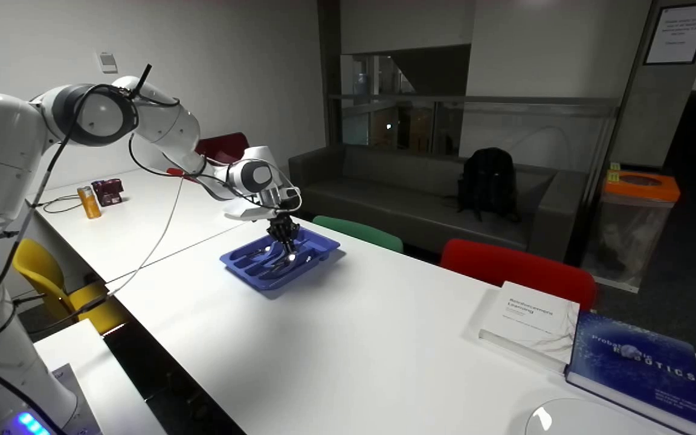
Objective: Pick up the silver cutlery from the counter and place it on the blue tray
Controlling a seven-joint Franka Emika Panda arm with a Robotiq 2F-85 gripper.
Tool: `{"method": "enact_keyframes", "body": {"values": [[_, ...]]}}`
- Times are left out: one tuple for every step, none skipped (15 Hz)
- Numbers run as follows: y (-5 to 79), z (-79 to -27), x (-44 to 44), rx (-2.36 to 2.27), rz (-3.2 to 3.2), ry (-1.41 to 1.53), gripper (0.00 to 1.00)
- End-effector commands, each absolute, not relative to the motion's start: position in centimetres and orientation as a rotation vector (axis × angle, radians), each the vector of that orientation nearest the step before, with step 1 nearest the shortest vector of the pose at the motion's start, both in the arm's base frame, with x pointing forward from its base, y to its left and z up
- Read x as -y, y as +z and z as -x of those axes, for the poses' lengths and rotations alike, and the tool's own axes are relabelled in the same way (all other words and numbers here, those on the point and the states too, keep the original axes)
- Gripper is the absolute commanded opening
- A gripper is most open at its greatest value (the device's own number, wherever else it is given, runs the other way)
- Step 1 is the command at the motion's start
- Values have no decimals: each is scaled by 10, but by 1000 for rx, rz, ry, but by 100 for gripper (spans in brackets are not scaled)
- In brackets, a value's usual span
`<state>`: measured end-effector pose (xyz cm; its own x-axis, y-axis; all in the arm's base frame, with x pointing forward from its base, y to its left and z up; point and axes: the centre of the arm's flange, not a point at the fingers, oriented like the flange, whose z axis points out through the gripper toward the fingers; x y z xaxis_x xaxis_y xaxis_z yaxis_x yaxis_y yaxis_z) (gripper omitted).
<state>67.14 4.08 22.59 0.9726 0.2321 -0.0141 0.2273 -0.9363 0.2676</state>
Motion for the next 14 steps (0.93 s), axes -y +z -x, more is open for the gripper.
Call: {"method": "enact_keyframes", "body": {"values": [[225,-671,-41,-339,-2851,23,13],[223,-671,-42,-340,-2851,21,13],[222,-671,-42,-341,-2851,18,13],[221,-671,-42,-341,-2851,16,13],[220,-670,-42,-341,-2851,15,13],[220,-670,-42,-341,-2851,15,13],[220,-670,-42,-341,-2851,15,13],[220,-670,-42,-341,-2851,15,13],[220,-670,-42,-341,-2851,15,13],[220,-670,-42,-341,-2851,15,13],[220,-670,-42,-341,-2851,15,13],[220,-670,-42,-341,-2851,15,13],[220,-670,-42,-341,-2851,15,13],[220,-670,-42,-341,-2851,15,13]]}}
